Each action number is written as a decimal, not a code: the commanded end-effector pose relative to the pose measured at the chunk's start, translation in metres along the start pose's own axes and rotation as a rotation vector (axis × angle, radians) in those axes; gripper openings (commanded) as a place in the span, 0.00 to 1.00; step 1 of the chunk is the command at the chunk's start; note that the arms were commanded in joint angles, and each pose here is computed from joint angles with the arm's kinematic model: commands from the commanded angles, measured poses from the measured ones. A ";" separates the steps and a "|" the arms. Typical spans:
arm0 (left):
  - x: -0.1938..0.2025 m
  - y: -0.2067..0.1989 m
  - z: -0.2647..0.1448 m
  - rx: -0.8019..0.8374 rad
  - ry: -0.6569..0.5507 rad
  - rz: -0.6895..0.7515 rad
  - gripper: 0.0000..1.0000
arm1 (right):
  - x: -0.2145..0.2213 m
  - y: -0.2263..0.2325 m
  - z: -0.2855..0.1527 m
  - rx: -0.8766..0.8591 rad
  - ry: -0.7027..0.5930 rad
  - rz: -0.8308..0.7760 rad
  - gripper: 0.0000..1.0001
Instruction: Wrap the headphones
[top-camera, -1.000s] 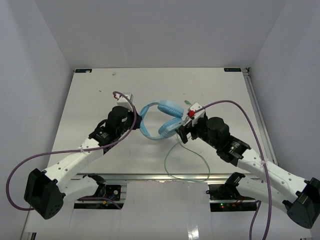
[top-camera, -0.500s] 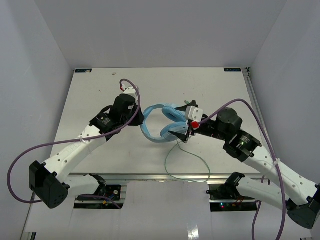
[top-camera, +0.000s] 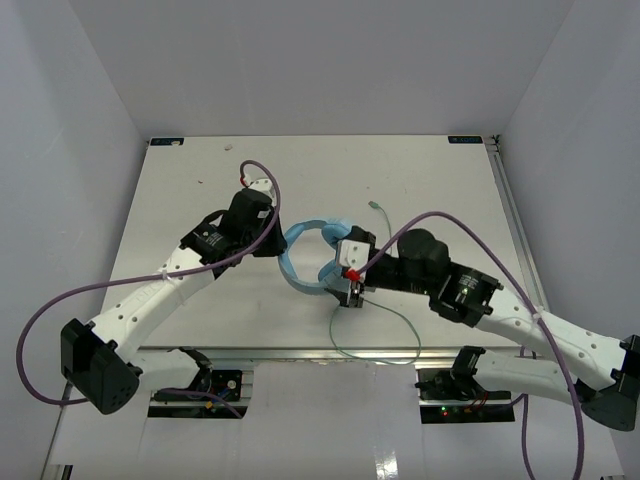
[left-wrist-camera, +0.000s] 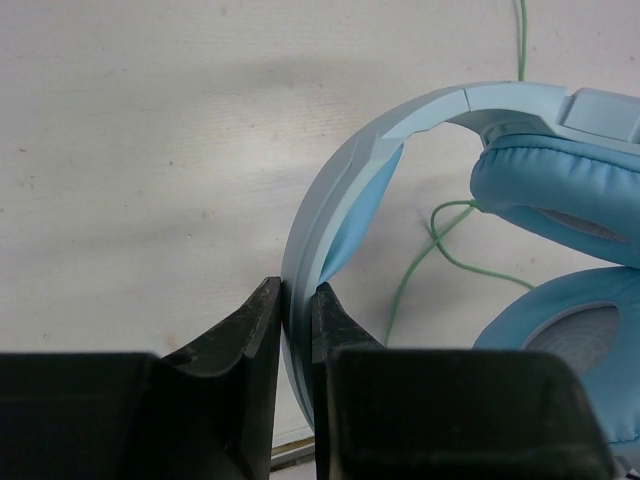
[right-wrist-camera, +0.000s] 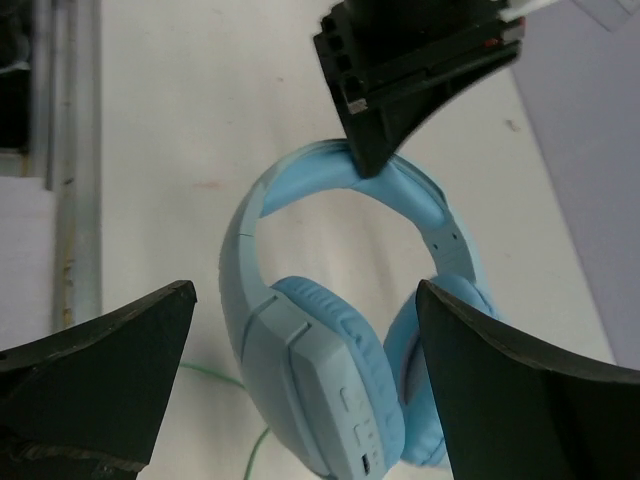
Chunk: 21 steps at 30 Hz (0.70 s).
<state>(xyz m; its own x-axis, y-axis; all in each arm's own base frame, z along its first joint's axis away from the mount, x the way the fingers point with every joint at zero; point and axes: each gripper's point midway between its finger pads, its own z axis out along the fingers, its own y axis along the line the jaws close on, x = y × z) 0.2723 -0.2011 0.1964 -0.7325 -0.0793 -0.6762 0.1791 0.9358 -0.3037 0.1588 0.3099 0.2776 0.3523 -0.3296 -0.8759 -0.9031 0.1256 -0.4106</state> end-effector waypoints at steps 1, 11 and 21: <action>-0.049 -0.015 -0.014 0.045 -0.111 -0.181 0.00 | -0.003 -0.044 -0.019 0.494 0.037 -0.043 0.95; -0.063 -0.026 -0.009 0.125 -0.007 -0.348 0.00 | 0.008 -0.014 -0.016 0.550 -0.001 -0.305 0.90; -0.058 -0.031 -0.024 0.174 -0.014 -0.399 0.00 | -0.015 -0.005 0.011 0.543 0.001 -0.578 0.91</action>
<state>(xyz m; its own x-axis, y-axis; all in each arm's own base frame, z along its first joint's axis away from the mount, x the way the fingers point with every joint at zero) 0.2978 -0.2043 0.2151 -0.7960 -0.3625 -0.4847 -0.0697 0.8503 -0.5216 0.1593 0.3143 0.2519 0.6712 -0.4999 -0.5473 -0.4321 0.3360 -0.8369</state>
